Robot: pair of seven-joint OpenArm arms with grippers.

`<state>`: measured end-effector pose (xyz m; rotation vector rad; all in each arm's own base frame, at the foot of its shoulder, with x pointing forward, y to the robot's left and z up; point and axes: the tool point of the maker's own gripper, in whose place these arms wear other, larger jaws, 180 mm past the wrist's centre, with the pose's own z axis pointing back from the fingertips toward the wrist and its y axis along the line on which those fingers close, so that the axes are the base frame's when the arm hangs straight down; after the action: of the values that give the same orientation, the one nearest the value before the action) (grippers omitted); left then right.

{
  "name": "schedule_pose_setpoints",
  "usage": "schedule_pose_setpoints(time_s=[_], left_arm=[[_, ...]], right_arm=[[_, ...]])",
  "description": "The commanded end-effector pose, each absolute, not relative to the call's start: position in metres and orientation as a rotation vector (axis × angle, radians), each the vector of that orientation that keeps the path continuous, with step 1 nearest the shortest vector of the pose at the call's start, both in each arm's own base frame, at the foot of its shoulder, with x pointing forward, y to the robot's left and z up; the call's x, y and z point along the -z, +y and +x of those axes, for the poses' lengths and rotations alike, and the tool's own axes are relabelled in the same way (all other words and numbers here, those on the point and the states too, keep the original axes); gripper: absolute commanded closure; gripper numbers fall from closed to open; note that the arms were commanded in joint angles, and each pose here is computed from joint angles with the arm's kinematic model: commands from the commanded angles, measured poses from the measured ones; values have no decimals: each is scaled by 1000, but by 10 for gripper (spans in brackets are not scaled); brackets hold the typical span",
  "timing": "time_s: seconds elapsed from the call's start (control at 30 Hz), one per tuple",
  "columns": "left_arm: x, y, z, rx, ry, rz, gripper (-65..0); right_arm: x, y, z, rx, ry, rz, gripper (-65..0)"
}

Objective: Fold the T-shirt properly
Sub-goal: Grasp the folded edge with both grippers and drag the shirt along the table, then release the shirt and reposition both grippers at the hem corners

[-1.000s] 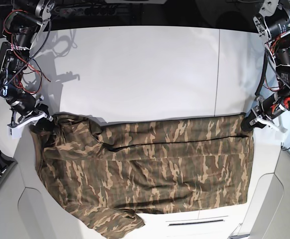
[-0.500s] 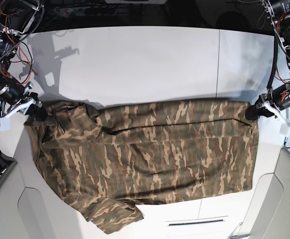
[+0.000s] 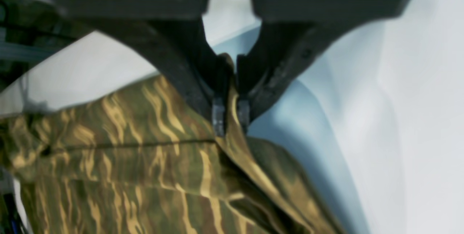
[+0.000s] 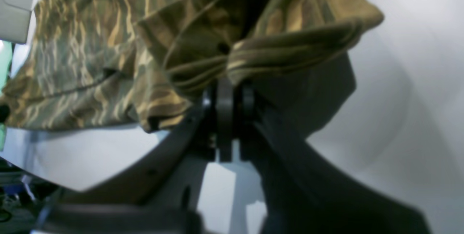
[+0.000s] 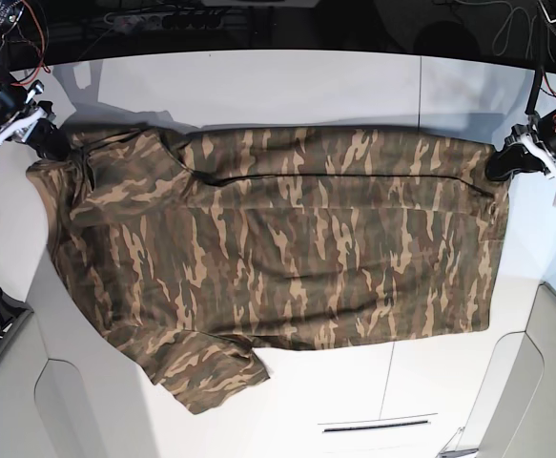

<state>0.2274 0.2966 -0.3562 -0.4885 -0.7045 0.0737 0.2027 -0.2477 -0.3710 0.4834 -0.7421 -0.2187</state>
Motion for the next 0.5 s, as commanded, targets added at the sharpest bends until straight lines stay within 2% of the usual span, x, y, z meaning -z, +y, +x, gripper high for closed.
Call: schedule_pose_setpoints(time_s=[0.0, 0.4, 0.43, 0.47], left_arm=[[343, 298, 229, -39, -733, -482, 0], [348, 283, 191, -39, -697, -477, 0], [348, 283, 190, -47, -701, -478, -3], [348, 283, 190, -50, -704, -479, -43]], right_arm=[[358, -255, 203, 213, -783, 483, 0], [363, -288, 152, 323, -723, 429, 0], [364, -288, 151, 323, -718, 424, 0], [365, -289, 150, 322, -711, 417, 0]])
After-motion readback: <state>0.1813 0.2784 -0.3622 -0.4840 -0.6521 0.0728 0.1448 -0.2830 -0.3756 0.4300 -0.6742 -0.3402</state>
